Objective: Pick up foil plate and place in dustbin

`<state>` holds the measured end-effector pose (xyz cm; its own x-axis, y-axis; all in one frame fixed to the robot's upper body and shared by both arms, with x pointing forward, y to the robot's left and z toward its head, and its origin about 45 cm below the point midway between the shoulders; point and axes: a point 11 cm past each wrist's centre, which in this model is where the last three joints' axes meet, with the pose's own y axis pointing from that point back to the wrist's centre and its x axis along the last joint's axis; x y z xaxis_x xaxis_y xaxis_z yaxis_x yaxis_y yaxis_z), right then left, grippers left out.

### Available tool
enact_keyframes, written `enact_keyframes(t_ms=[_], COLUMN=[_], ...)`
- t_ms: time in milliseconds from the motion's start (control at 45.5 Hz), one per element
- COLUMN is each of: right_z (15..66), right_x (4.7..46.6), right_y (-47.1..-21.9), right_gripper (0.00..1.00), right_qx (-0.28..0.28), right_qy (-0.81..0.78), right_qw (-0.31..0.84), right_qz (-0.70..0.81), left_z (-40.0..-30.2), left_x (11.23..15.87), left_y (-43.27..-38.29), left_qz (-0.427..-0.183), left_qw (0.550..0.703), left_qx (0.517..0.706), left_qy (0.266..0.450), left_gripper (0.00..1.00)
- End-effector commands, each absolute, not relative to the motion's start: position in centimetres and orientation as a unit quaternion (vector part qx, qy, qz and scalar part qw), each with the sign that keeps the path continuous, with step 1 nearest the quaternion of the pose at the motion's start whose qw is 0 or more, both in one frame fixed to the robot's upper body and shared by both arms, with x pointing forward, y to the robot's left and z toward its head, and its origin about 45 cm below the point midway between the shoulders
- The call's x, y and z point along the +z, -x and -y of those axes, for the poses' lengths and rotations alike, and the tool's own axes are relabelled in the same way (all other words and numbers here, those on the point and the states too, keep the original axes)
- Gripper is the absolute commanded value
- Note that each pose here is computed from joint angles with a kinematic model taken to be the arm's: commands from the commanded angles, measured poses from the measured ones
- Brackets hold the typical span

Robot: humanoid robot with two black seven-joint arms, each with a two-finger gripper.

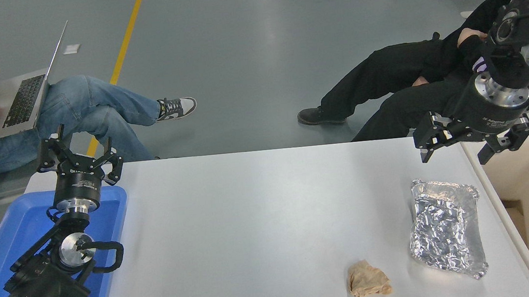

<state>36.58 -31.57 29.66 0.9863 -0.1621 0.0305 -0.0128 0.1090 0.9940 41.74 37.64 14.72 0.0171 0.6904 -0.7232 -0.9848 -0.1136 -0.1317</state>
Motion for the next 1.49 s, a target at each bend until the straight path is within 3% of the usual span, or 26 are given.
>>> enact_keyframes(t_ms=[0, 330, 571, 901, 1231, 1473], right_z=[33.2, 40.3, 41.3, 42.6, 41.2, 41.6], right_x=[24.5, 15.8, 10.6, 8.8, 7.5, 5.6], right_y=[-35.0, -33.7, -31.9, -31.1, -31.9, -31.3], right_gripper=[1.00, 1.00, 1.00, 1.00, 1.00, 0.85], right_qx=[-0.036, -0.063, -0.087, -0.072, -0.079, -0.059], right_qy=[-0.634, -0.618, -0.624, -0.605, -0.623, -0.605], right_qw=[0.772, 0.774, 0.758, 0.767, 0.745, 0.752], right_qz=[0.000, 0.124, 0.169, 0.200, 0.226, 0.255], left_z=[-37.65, -37.59, -37.61, -37.54, -37.61, -37.58], left_x=[14.71, 14.80, 14.73, 14.71, 14.73, 14.68], left_y=[-41.74, -41.80, -41.75, -41.76, -41.75, -41.74], left_qz=[-0.219, -0.218, -0.219, -0.220, -0.219, -0.219], left_qw=[0.629, 0.629, 0.629, 0.629, 0.629, 0.629], left_qx=[0.666, 0.665, 0.666, 0.665, 0.666, 0.666], left_qy=[0.336, 0.337, 0.337, 0.337, 0.337, 0.337], left_gripper=[0.99, 0.99, 0.99, 0.99, 0.99, 0.99])
